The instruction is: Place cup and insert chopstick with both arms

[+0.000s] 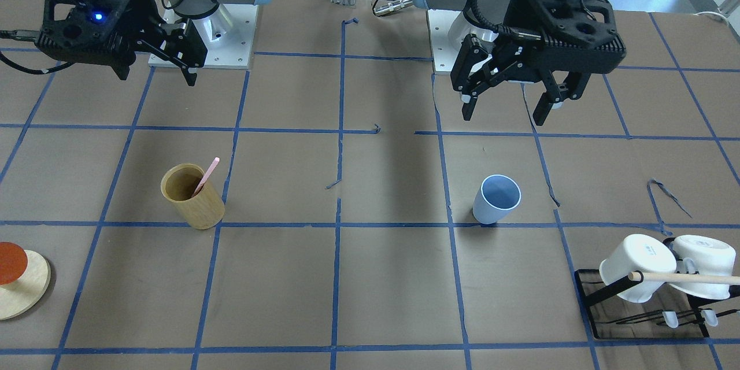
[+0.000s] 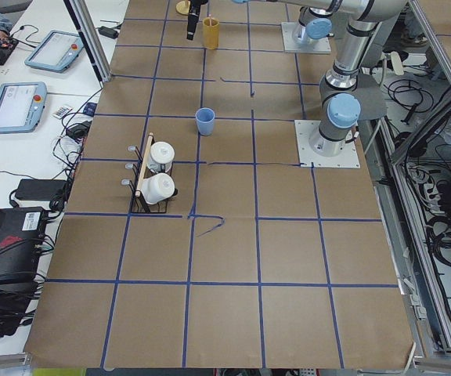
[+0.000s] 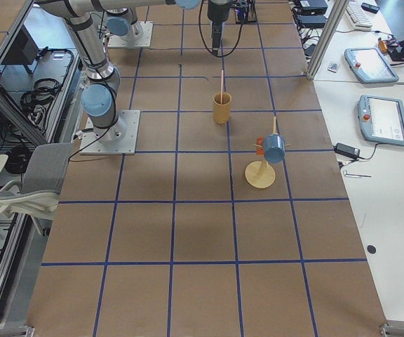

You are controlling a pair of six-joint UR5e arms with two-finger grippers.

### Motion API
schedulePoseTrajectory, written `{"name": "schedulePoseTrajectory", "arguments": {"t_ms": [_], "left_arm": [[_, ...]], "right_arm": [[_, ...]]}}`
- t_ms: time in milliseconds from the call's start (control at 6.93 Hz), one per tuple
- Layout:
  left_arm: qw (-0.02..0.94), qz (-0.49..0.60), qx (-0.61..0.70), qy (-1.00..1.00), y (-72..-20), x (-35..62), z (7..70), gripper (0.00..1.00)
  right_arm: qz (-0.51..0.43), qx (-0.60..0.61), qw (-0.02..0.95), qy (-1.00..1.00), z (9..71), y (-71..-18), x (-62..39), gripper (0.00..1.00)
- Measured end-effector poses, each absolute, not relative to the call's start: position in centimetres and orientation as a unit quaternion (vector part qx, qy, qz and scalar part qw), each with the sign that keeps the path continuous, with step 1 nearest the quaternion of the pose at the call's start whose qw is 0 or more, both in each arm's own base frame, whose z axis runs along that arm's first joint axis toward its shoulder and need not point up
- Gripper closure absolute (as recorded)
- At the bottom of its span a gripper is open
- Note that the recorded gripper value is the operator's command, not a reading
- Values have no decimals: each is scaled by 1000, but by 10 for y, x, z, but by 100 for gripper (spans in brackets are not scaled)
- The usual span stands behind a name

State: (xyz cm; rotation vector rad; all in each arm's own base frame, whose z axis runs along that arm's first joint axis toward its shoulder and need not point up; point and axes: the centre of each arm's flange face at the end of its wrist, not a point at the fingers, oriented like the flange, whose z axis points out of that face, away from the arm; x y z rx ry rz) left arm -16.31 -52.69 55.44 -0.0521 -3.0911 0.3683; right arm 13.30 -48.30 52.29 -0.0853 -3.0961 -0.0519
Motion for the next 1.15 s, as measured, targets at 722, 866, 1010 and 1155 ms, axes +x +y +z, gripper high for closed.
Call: {"name": "schedulePoseTrajectory", "arguments": {"t_ms": [722,866,1010,1155], "left_arm": [[9,87,-16,-996,-518,-163,541,0],[9,81,-15,-997,-518,-161,538,0],[8,81,-13,-997,-517,-158,540,0],[4,83,-11,-996,-513,-156,544,0]], "right_arm": [[-17,-35,22,-999,522,-485,130,0],[-15,-39,24,-999,522,-485,129,0],[-12,-43,25,-999,523,-487,127,0],[-12,-57,29,-998,523,-487,125,0]]}}
